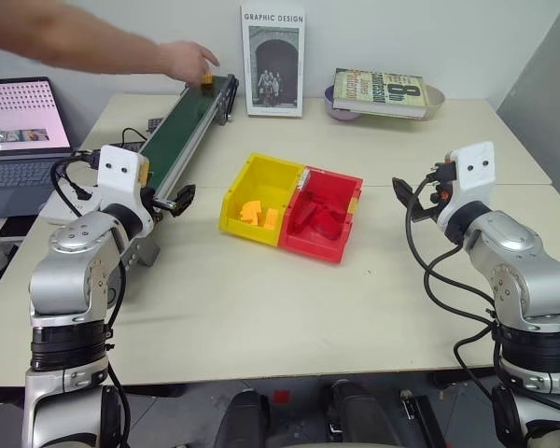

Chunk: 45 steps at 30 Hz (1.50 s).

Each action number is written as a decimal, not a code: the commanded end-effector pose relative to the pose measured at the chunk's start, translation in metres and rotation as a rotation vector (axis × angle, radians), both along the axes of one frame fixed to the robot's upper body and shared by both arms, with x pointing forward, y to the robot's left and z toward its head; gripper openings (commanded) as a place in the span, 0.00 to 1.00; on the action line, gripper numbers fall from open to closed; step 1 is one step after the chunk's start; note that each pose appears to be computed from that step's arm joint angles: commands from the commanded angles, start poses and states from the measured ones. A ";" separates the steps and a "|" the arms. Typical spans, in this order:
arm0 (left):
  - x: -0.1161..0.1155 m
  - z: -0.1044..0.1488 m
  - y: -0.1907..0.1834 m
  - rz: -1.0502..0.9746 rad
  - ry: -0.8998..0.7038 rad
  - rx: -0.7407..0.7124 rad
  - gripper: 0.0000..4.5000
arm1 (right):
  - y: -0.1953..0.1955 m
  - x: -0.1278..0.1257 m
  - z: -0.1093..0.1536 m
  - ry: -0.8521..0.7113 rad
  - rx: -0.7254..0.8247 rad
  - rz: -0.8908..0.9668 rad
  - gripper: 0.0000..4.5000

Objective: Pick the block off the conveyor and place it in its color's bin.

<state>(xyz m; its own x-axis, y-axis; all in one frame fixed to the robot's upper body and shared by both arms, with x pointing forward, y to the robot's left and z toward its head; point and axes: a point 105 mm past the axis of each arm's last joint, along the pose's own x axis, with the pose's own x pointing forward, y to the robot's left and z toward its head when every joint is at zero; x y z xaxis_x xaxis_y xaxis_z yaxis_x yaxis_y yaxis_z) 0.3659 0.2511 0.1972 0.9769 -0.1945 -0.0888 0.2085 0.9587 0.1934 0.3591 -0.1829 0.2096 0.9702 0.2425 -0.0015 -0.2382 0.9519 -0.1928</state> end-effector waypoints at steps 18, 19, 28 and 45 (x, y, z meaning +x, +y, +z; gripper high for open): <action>-0.021 0.034 0.057 0.259 -0.214 -0.112 0.99 | 0.034 -0.001 0.032 -0.101 0.009 0.215 1.00; -0.021 0.034 0.061 0.276 -0.224 -0.124 0.99 | 0.048 -0.005 0.038 -0.114 0.014 0.314 1.00; -0.018 0.029 0.069 0.303 -0.234 -0.145 0.99 | 0.110 -0.045 0.053 -0.079 0.038 0.869 1.00; -0.002 0.011 0.057 0.243 -0.146 -0.131 0.99 | 0.129 -0.066 0.050 -0.052 -0.021 1.044 1.00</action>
